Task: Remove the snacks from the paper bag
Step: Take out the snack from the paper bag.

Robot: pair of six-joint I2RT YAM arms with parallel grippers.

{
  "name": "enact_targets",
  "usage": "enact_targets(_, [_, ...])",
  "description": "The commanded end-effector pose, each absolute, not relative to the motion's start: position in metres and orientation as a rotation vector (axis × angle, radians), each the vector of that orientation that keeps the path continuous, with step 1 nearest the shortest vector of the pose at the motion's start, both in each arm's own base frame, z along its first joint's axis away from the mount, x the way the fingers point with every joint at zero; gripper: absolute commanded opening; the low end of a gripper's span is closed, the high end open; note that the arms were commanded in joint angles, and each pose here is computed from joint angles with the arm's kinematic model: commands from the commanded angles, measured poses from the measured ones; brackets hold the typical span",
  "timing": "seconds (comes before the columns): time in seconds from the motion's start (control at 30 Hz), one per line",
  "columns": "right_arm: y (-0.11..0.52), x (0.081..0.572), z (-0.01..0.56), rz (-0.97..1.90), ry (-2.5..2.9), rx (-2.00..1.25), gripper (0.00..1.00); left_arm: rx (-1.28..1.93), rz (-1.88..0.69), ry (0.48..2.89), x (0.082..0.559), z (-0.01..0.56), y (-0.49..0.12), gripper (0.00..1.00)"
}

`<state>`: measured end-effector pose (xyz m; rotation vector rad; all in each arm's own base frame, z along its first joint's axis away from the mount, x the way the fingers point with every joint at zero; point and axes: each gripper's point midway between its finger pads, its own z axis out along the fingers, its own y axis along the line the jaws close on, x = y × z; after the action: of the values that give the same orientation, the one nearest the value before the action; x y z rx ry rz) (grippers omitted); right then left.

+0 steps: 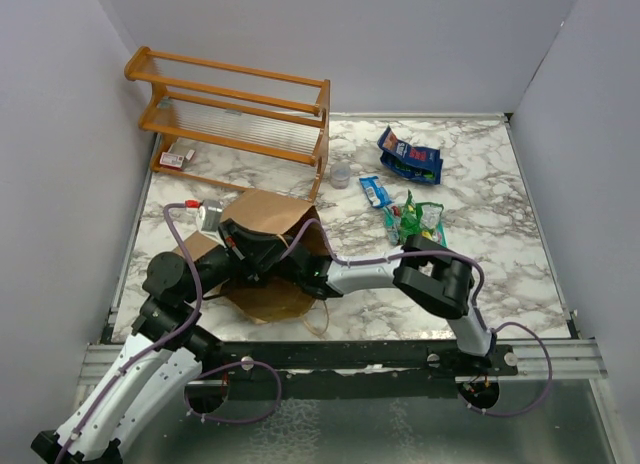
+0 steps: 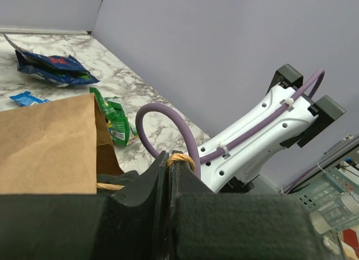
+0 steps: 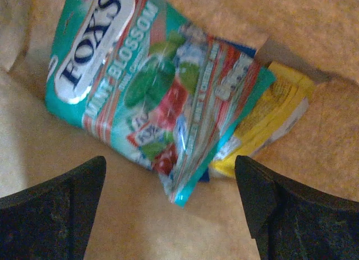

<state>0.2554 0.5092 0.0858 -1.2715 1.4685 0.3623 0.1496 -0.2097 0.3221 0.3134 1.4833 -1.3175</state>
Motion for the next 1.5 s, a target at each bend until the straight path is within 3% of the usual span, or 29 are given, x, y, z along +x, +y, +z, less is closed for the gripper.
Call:
enact_targets(0.0, [0.526,0.277,0.080,0.299,1.472,-1.198,0.99,0.407,-1.427,1.433,0.128,0.340,-0.218,0.00])
enact_targets(0.37, [0.548,0.291,0.039,0.301,1.554,-1.154,0.99,0.394,-1.422,1.450,0.127,0.341,-0.216,0.00])
enact_targets(0.5, [0.546,0.297,0.024,0.292,1.580,-1.143,0.94,0.384,-1.409,1.434,0.124,0.345,-0.212,0.00])
enact_targets(0.6, [0.544,0.303,0.015,0.290,1.602,-1.138,0.85,0.387,-1.402,1.435,0.123,0.346,-0.210,0.00])
enact_targets(0.87, [0.546,0.311,0.027,0.292,1.605,-1.152,0.29,0.377,-1.369,1.453,0.124,0.338,-0.207,0.00])
enact_targets(1.03, [0.551,0.297,0.070,0.386,1.590,-1.172,0.02,0.331,-1.318,1.472,0.133,0.328,-0.202,0.00])
enact_targets(1.47, [0.534,0.202,0.096,0.683,1.603,-1.249,0.01,0.183,-1.190,1.481,0.161,0.322,-0.187,0.00])
